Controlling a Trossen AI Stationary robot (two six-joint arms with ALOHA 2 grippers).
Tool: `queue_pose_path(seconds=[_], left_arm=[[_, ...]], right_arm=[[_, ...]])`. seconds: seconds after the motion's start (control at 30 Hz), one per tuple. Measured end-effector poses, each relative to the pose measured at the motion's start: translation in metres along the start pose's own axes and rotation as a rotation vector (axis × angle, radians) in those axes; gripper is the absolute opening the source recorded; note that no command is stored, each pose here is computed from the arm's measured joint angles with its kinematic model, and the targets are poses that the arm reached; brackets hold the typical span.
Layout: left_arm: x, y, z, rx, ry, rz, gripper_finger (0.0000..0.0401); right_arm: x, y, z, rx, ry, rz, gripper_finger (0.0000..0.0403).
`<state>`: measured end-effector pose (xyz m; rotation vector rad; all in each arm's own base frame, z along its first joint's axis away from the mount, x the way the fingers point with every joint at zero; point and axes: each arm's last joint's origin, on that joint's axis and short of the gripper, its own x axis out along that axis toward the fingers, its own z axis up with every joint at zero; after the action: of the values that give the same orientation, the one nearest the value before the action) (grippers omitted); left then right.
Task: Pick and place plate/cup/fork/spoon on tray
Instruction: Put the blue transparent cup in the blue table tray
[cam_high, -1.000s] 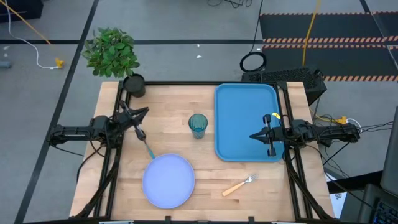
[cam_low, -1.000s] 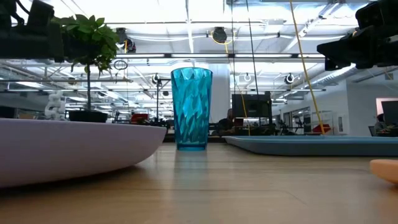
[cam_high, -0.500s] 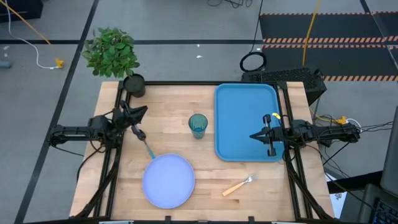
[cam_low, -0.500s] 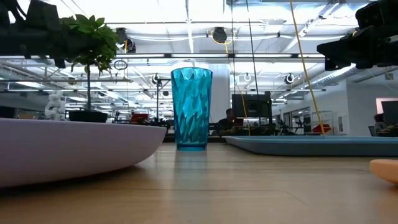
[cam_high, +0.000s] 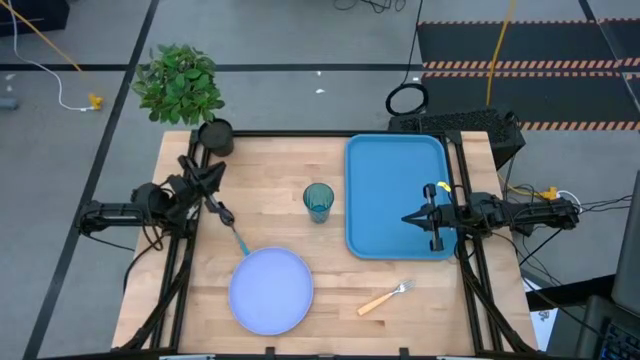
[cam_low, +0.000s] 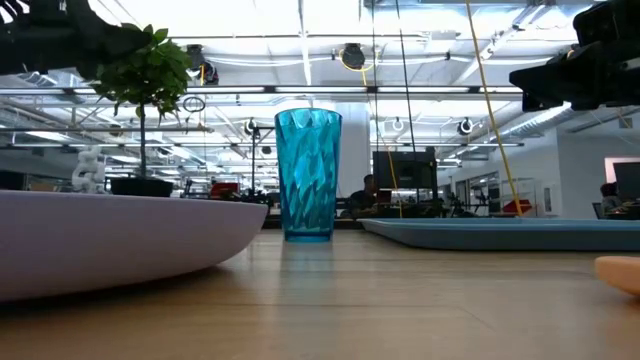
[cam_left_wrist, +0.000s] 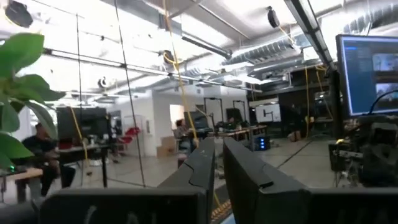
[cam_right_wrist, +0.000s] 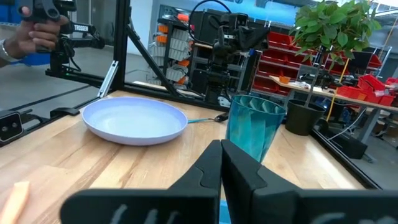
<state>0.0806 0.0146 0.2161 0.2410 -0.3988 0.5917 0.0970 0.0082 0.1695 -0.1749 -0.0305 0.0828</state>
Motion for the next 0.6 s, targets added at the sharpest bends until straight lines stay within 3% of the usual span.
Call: queue_pose_path(seconds=[0.23,0.43,0.6], left_arm=[[0.0,0.005,0.013,-0.033,-0.083,0.037,0.0037],[0.008,0.015,0.049,-0.052,-0.122,0.03,0.0037],[0.027,0.015,0.084,-0.011,-0.109,-0.05,0.0037]], right_arm=[[0.0,0.0,0.0,0.007,-0.002,0.0,0.0],[0.0,0.0,0.001,-0.014,-0.007,-0.004,0.0],[0.0,-0.002,0.007,-0.01,-0.068,-0.045,0.0]])
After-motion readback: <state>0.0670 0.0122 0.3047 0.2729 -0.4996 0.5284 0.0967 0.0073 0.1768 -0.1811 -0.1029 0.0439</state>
